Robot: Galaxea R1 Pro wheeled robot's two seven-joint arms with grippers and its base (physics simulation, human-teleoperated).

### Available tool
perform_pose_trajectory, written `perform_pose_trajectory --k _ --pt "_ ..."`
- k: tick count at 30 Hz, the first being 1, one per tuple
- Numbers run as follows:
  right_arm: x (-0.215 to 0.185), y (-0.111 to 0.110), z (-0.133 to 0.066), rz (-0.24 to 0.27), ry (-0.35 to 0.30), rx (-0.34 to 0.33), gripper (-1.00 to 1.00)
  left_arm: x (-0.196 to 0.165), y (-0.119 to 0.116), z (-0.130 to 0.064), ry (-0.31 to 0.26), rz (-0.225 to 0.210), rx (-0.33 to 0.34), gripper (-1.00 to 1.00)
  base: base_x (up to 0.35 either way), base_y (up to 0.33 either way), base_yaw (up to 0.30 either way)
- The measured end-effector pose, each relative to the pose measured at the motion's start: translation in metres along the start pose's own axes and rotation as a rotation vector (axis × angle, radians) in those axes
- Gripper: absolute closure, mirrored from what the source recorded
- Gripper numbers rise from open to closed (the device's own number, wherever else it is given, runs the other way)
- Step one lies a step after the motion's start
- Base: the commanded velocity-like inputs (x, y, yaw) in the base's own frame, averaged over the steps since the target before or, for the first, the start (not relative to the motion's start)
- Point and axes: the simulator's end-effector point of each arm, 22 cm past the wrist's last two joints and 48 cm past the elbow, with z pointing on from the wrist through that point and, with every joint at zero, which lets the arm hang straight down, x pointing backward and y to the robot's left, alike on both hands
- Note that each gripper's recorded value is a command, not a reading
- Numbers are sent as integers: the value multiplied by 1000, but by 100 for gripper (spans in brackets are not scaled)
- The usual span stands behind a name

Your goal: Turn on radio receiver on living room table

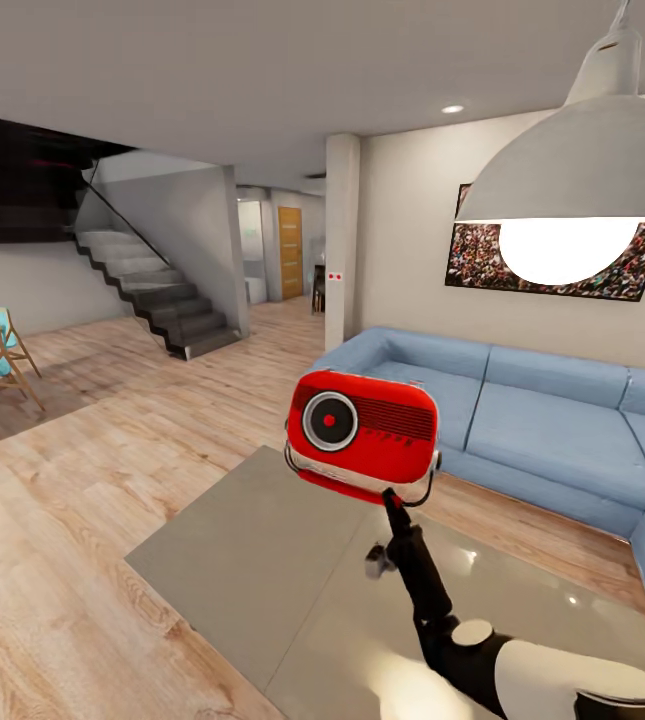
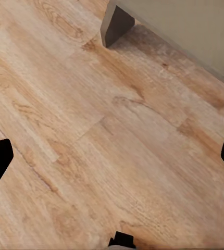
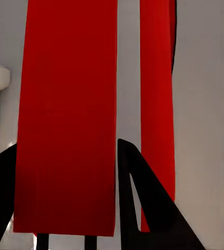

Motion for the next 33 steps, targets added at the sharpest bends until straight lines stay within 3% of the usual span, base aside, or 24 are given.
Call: perform_pose_trajectory --k 7,8,16,24,27,29,33 --pt "-8 -3 -4 -61 -37 13 100 -27 -7 3 -56 -7 12 -100 0 0 0" --pt "-8 -2 -5 -66 -39 13 100 -37 -8 4 -76 -10 14 100 0 0 0" --pt "0 5 -9 -96 -48 7 100 -84 -10 5 -175 -43 11 100 0 0 0" --pt "12 14 -14 -129 -49 -4 100 -93 -8 5 -192 -55 8 100 0 0 0" --pt "13 15 -14 -131 -48 -6 100 -109 -24 3 -210 -67 32 100 0 0 0" --pt "14 15 -14 -132 -48 -6 100 -124 -41 3 -187 -64 56 100 0 0 0" --pt "14 15 -14 -132 -47 -7 100 -170 -69 -1 -134 -13 111 100 0 0 0"
